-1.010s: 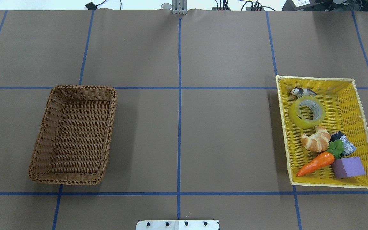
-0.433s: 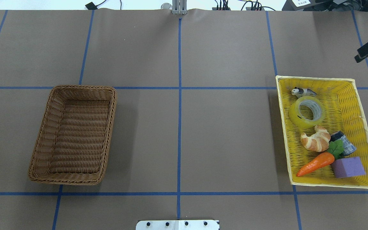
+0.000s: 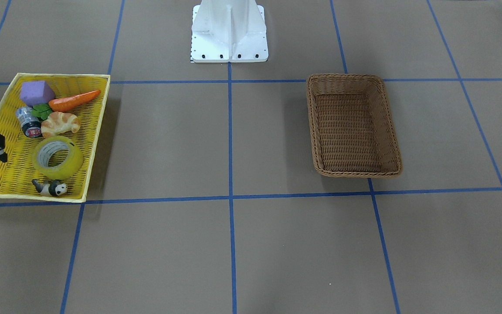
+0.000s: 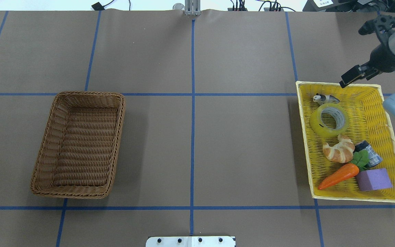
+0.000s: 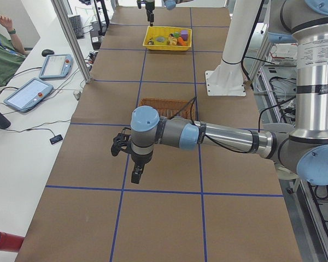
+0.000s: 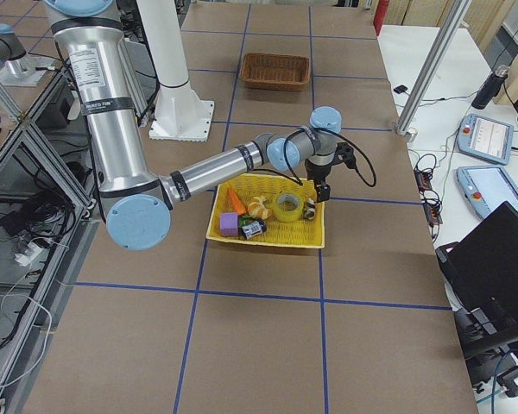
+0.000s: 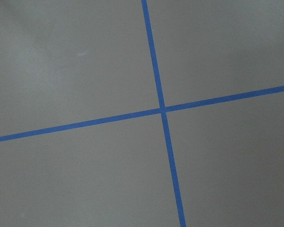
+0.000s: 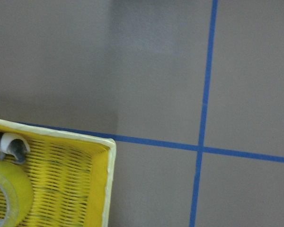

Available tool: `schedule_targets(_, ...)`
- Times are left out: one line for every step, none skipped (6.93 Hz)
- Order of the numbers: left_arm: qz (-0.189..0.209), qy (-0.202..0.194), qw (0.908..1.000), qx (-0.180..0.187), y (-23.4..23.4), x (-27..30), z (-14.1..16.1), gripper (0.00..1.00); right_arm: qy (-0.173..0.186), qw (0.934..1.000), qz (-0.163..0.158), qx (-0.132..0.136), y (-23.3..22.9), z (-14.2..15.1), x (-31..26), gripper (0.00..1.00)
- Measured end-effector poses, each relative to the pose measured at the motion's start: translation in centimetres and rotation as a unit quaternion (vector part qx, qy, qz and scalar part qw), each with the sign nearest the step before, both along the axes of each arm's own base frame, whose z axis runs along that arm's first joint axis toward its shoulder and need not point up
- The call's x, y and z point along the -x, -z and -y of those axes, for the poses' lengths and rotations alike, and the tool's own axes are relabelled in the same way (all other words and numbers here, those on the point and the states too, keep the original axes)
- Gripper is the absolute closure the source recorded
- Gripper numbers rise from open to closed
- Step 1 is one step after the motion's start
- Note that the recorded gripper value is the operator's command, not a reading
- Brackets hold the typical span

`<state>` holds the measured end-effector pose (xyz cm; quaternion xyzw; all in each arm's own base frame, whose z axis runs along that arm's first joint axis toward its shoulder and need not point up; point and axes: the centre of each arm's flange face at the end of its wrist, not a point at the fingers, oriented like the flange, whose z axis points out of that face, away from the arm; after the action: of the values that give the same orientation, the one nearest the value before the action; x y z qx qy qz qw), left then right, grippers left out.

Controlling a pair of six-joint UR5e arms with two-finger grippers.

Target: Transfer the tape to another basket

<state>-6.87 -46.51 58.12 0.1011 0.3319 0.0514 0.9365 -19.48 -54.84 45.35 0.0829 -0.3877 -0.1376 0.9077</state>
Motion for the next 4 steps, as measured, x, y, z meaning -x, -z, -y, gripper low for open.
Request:
schedule_targets(0.000, 0.000, 1.0000, 0.000, -0.1, 0.0, 0.0, 0.01, 0.012, 0.9998, -0.006, 0.011, -1.4, -0.3, 1.6, 0.00)
schedule_targets(0.000, 0.000, 1.0000, -0.001, 0.0, 0.0, 0.1, 0.01, 0.023, 0.9993, -0.015, 0.025, -3.3, -0.6, 2.9, 0.00)
schedule_targets(-0.001, 0.000, 1.0000, -0.001, 0.1, -0.1, 0.1, 0.01, 0.033, 0.9986, -0.022, 0.035, -4.5, -0.9, 4.1, 0.00)
schedule_targets(-0.001, 0.000, 1.0000, 0.000, 0.0, -0.1, 0.1, 0.01, 0.043, 0.9979, -0.026, 0.042, -5.3, -1.3, 5.2, 0.00)
